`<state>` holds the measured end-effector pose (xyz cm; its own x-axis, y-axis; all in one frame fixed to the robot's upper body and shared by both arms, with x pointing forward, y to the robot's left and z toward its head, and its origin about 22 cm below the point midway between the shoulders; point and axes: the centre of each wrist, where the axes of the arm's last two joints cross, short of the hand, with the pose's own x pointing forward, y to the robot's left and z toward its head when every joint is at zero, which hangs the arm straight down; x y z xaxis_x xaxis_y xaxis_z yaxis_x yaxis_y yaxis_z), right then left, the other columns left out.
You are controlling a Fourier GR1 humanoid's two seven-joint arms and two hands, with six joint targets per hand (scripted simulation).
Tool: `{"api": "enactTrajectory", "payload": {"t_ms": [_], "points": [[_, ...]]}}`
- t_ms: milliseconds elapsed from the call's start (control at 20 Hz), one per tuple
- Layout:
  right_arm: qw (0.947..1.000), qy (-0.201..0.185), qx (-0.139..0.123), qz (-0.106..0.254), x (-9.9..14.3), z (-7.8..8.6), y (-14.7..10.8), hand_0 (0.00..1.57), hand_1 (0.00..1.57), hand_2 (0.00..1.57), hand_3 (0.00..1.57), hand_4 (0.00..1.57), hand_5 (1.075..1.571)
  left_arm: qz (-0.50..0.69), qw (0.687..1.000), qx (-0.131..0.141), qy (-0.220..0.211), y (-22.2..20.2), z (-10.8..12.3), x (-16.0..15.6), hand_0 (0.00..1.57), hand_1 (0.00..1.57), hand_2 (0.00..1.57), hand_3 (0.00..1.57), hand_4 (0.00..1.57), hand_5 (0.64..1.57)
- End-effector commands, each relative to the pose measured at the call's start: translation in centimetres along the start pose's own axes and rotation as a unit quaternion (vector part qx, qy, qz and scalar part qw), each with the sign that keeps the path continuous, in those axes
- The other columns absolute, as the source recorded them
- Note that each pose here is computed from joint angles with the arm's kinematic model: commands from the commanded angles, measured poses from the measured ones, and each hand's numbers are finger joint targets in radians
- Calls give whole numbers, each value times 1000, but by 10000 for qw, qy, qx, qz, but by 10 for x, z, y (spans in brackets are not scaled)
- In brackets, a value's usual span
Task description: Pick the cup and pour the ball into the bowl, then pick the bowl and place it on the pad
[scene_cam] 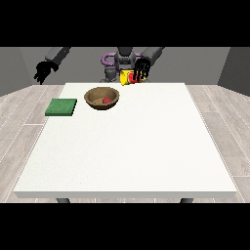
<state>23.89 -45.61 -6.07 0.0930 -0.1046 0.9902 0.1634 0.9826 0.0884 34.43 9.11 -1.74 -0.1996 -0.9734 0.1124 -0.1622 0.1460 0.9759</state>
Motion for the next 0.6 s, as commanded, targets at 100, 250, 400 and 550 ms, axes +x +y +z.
{"api": "enactTrajectory", "payload": {"t_ms": [100, 250, 400, 550], "points": [[9967, -643, 445, -219, 11, -34, 47, 0, 0, 0, 280, 700, 1570, 2966, 9427, 571, 1417, 0, 31, 7, 605, 605, 530, 505, 1019, 1517], [9967, -639, 486, -151, 10, -44, 72, 0, 0, 0, 209, 650, 1571, 3831, 9100, 763, 1389, 4, 46, 3, 0, 0, 0, 0, 821, 1554], [9963, -596, 492, -363, 2, -54, 118, 0, 0, 0, 0, 560, 1571, 4321, 8917, 862, 1036, 4, 53, -8, 0, 0, 0, 0, 774, 1556], [9974, -436, 491, -302, 7, -65, 165, 0, 0, 0, 0, 0, 1571, 4665, 8760, 896, 834, 13, 47, -48, 0, 0, 0, 0, 868, 1529]]}}
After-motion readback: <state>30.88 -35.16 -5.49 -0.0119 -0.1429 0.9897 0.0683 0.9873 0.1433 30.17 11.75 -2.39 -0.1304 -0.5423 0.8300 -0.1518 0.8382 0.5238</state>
